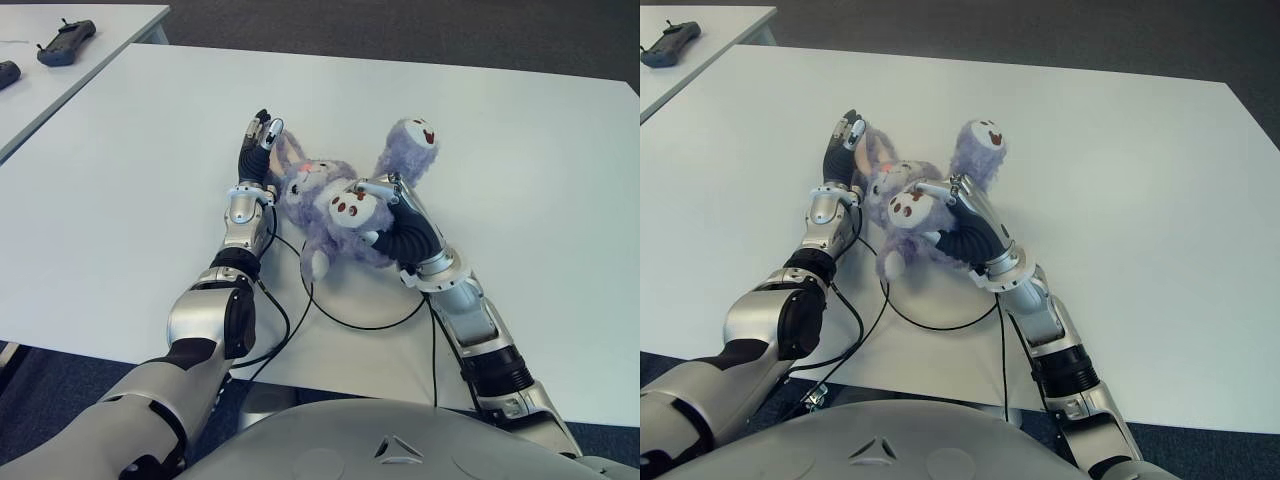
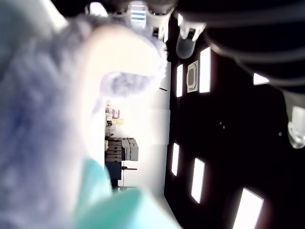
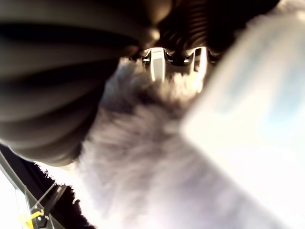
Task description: Put the doll into the plate.
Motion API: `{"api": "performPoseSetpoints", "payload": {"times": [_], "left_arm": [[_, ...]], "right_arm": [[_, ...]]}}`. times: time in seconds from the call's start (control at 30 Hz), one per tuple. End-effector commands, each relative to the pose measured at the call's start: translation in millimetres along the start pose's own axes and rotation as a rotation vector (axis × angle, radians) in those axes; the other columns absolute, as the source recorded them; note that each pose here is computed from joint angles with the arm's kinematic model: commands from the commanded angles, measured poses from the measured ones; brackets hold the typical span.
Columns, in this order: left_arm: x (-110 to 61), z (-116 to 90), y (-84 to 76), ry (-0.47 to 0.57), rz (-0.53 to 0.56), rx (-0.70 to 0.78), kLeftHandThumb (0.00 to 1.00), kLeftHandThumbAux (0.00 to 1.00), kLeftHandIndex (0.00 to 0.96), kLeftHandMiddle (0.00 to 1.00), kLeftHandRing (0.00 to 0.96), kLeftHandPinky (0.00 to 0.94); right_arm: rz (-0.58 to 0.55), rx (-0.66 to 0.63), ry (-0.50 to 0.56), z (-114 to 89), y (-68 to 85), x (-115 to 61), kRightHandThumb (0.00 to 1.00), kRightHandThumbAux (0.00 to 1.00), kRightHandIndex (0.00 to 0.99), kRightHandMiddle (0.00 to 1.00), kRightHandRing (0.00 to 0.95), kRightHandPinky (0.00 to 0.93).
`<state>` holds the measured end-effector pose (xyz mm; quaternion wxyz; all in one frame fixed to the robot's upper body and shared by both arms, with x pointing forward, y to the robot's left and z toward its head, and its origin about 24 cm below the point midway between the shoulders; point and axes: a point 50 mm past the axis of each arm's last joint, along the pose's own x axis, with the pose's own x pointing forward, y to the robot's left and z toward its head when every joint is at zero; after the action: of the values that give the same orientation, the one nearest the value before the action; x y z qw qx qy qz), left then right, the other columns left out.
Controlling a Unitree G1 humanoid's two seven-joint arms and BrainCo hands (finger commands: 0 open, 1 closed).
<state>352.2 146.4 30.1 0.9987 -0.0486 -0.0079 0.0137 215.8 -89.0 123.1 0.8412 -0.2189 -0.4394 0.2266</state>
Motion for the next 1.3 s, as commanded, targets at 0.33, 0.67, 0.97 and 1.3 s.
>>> {"api": "performPoseSetpoints", "payload": {"times": [0.33,0.67,0.97,1.3], "left_arm": [[-96.2,-118,13.7,0.549,0.052,-0.039,0.0,0.378,0.0,0.0,0.0,0.0],[-96.0,-117,13.6,0.537,0.064,-0.037,0.0,0.392,0.0,0.0,0.0,0.0],[-96.7,-118,15.2,0.538,0.066,-0.026,0.0,0.392,0.0,0.0,0.0,0.0],[-97.0,-118,14.9,0.542,0.067,-0.027,0.0,0.389,0.0,0.0,0.0,0.0]], "right_arm": [[0.124,0.133,0.323,-16,50.6,-60.7,0.699,0.717,0.438,0.902,0.888,0.882],[0.074,0.18,0.513,-26,76.5,-85.5,0.704,0.714,0.438,0.92,0.901,0.903],[0.14,0.308,0.795,-25,87.7,-112.8,0.706,0.713,0.44,0.878,0.877,0.87],[0.151,0.412,1.068,-18,111.8,-142.4,0.707,0.714,0.44,0.872,0.874,0.855]]}}
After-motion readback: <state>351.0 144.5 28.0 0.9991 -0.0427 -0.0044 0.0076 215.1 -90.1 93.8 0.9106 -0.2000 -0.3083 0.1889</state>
